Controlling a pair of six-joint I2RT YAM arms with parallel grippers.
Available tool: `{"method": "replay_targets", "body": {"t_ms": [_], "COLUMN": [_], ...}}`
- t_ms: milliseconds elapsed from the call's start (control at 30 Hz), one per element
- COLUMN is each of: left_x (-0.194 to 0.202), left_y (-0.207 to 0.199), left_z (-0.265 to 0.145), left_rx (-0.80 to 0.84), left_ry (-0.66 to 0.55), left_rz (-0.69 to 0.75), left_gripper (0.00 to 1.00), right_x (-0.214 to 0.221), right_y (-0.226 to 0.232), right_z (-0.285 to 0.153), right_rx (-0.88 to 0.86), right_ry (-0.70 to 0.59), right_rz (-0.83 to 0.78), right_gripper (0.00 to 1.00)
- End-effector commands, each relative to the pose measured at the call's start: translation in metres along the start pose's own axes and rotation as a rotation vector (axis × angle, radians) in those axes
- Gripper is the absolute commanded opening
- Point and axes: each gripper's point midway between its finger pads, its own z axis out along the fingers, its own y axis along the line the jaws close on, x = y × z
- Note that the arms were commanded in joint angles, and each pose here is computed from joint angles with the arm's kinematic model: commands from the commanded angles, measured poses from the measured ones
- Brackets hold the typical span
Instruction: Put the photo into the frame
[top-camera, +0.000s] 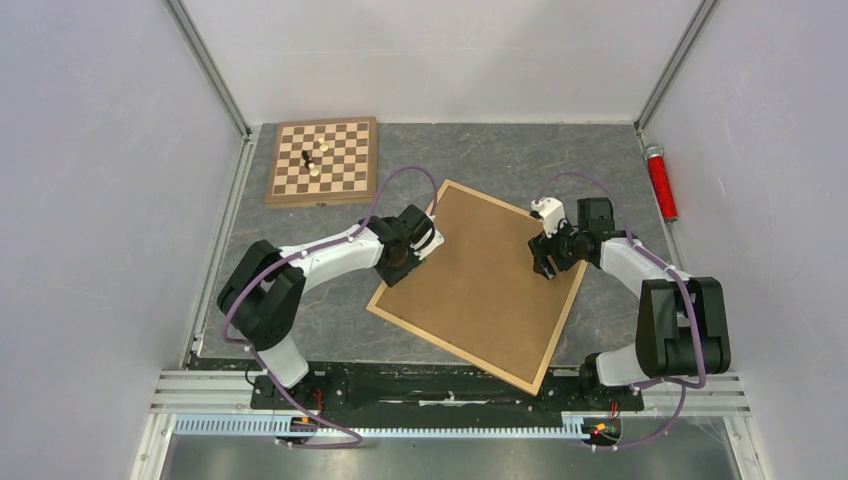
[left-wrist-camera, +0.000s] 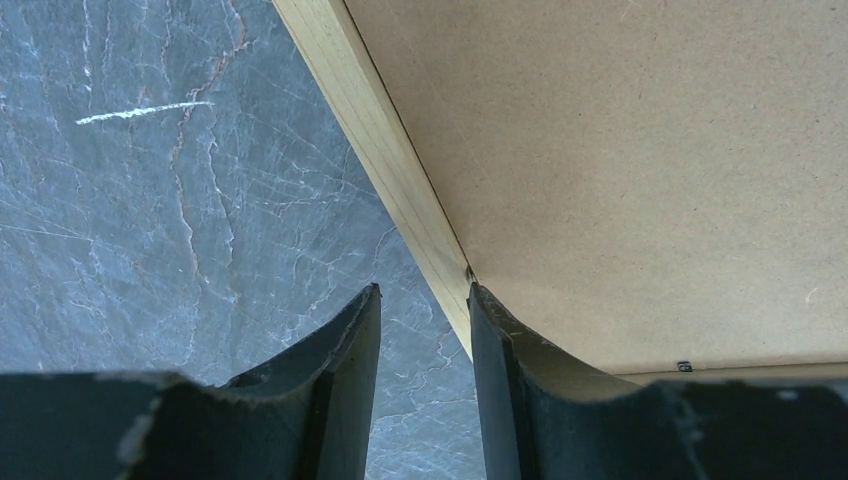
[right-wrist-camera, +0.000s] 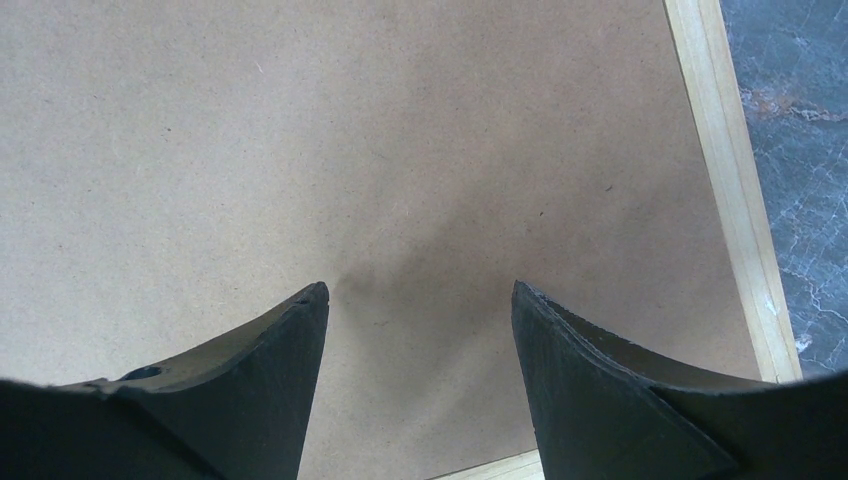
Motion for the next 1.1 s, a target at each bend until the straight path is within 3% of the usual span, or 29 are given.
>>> {"method": "replay_targets", "body": {"t_ms": [0,1067], "left_x": [-0.003,-0.010], "left_y": [0.002,0.002], "left_z": [0.004,0.016], "left_rx": [-0.030,-0.037], "left_ry": [-0.014,-0.004], "left_rz": [-0.016,-0.019], "left_gripper": [0.45,0.44], "right_x": [-0.010,-0.010], "right_y": [0.002,0.003], "right_z": [-0.005,-0.005], "right_rx": [-0.001,-0.006], "right_ry": [-0.039,-0.041], "right_rz": [-0.022,-0.020], "right_gripper": [0.70,0.70]}}
